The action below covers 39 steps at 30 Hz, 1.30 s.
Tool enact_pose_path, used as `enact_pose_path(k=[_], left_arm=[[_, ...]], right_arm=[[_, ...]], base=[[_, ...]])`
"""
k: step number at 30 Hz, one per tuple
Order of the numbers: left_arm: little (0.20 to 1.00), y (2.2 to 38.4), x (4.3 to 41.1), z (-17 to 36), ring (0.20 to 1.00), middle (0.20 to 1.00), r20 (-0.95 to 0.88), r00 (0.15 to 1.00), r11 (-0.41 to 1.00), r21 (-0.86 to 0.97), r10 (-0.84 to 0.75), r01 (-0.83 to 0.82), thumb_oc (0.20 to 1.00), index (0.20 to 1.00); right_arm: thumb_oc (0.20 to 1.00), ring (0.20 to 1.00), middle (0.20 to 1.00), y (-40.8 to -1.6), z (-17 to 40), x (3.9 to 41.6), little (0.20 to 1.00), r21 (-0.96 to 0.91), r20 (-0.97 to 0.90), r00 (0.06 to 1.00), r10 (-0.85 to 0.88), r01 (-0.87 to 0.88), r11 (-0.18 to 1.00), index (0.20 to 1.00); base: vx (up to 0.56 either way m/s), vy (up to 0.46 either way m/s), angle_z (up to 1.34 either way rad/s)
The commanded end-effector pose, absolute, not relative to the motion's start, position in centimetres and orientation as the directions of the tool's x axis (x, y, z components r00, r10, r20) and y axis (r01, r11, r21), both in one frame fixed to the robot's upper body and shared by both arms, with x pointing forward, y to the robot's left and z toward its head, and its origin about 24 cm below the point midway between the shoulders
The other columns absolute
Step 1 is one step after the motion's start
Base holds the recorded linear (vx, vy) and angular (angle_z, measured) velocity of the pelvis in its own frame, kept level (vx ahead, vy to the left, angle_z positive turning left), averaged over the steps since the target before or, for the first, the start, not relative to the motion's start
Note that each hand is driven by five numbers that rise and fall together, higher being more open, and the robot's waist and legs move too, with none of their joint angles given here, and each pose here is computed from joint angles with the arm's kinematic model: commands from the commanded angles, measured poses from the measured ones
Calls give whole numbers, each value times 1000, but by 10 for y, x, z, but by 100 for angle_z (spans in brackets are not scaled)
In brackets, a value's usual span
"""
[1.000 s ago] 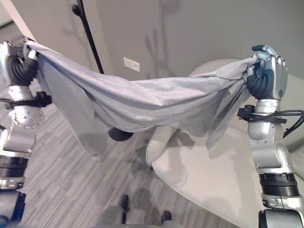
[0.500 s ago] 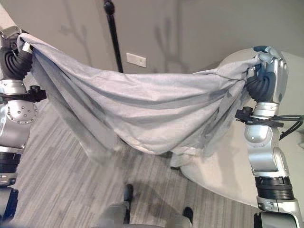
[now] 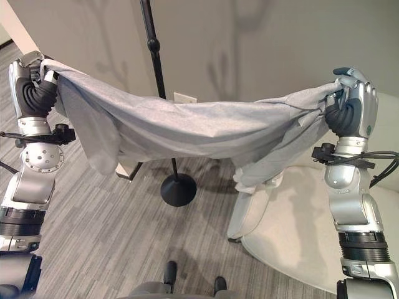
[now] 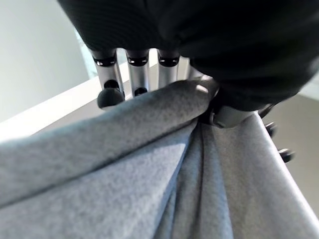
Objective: Hang the clothes on the sofa on the clothes rack.
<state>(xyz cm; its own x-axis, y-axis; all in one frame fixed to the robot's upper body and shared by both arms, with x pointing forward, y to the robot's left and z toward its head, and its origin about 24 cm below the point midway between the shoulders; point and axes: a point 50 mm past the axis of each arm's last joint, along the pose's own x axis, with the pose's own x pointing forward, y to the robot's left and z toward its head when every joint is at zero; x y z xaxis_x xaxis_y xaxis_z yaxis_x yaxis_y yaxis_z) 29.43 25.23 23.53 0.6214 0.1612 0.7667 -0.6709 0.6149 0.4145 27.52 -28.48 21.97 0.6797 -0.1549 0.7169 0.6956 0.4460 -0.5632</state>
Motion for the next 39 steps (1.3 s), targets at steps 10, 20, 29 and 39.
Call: enact_pose_path(k=[10, 20, 29, 39], left_arm=[[200, 263, 289, 253, 200, 200, 817, 552, 603, 358, 167, -713, 200, 200], [200, 263, 285, 272, 200, 200, 851, 514, 564, 375, 105, -736, 200, 200], [200, 259, 283, 276, 200, 200, 859, 504, 564, 373, 90, -737, 200, 200], [200, 259, 283, 256, 200, 200, 827, 549, 591, 383, 124, -710, 200, 200]], right_arm=[[200, 200, 200, -296, 257, 257, 200, -489, 821, 561, -108, 788, 376, 200], [200, 200, 200, -286, 262, 262, 200, -465, 833, 544, -104, 788, 404, 200], [200, 200, 200, -274, 260, 270, 200, -472, 824, 562, -77, 755, 455, 200], [200, 200, 200, -280, 255, 266, 200, -502, 806, 587, -75, 745, 439, 200]], base=[[156, 117, 4], [215, 257, -16], [98, 146, -25], [104, -4, 23]])
